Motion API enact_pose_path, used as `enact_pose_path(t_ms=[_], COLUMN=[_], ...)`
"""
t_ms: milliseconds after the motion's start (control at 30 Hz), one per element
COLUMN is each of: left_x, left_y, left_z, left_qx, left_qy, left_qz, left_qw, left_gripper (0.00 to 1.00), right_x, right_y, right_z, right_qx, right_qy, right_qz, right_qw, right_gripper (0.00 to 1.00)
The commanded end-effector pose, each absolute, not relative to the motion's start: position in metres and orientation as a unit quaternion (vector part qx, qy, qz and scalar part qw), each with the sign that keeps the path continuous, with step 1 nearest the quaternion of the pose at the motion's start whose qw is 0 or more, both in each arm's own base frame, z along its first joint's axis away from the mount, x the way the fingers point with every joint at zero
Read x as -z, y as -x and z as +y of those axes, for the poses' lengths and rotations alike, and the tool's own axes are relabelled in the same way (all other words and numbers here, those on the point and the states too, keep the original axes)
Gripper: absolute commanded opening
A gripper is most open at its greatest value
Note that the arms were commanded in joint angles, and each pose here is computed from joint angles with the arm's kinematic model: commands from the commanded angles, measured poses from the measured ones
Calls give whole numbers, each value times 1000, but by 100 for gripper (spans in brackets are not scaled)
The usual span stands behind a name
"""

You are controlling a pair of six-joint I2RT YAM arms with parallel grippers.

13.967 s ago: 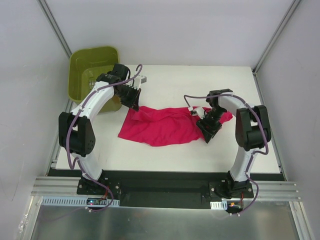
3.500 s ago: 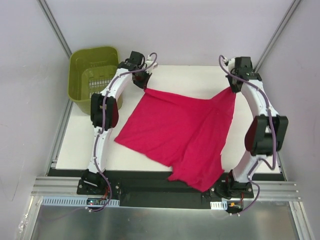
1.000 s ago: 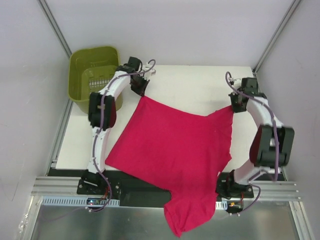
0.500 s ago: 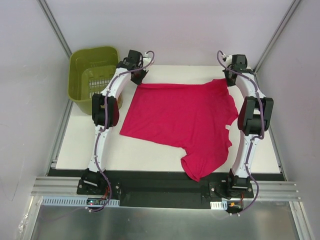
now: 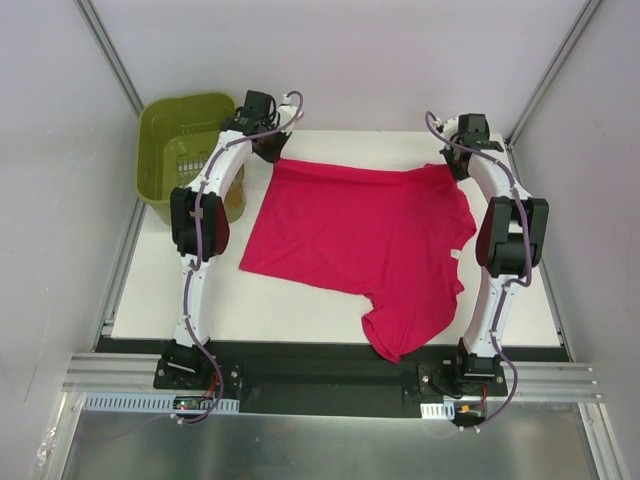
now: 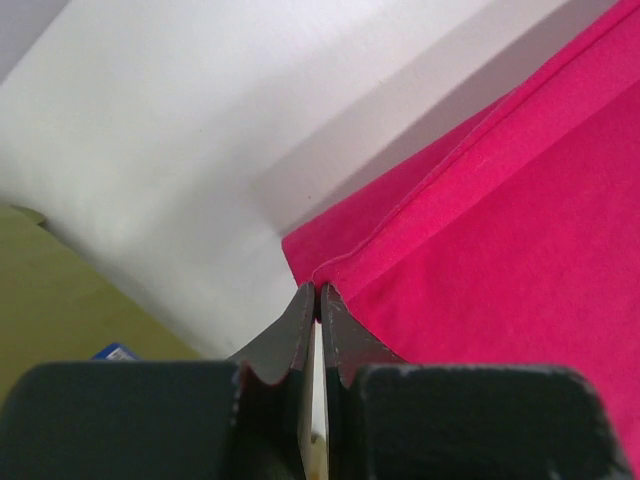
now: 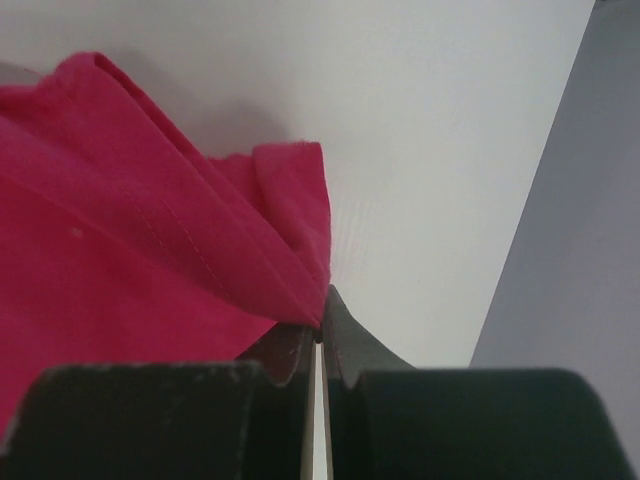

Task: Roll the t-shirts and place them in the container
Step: Flatten out the T-shirt at the center of the board, then fold the T-shirt at the center of the board.

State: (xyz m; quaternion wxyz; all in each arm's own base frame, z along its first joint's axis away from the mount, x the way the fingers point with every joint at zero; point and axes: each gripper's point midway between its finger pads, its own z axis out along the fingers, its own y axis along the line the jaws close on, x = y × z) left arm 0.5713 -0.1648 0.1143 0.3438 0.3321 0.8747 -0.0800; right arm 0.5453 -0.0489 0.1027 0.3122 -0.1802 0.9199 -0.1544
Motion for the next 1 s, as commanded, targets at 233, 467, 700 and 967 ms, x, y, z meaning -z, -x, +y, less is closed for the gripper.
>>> enact_pose_path(t_ms=[233, 467, 700, 967], left_x=[-168, -153, -132, -120], left_y=[-537, -526, -515, -492], left_z=[-153, -139, -128, -126], left_qx=[56, 22, 7, 18], left_qy=[-442, -498, -518, -531], left_qz=[815, 796, 796, 796], left_qw=[369, 343, 312, 290], left_gripper=[0, 0, 0, 0], right_x=[-151, -134, -121, -108], right_y=[-452, -400, -344, -308], right_z=[-56, -51, -37, -26], right_qx=[154, 130, 105, 94], right_qy=[196, 190, 172, 176], right_qz=[929, 946, 961, 966], right_qw=[275, 228, 188, 161], right_gripper=[1, 1, 1, 1])
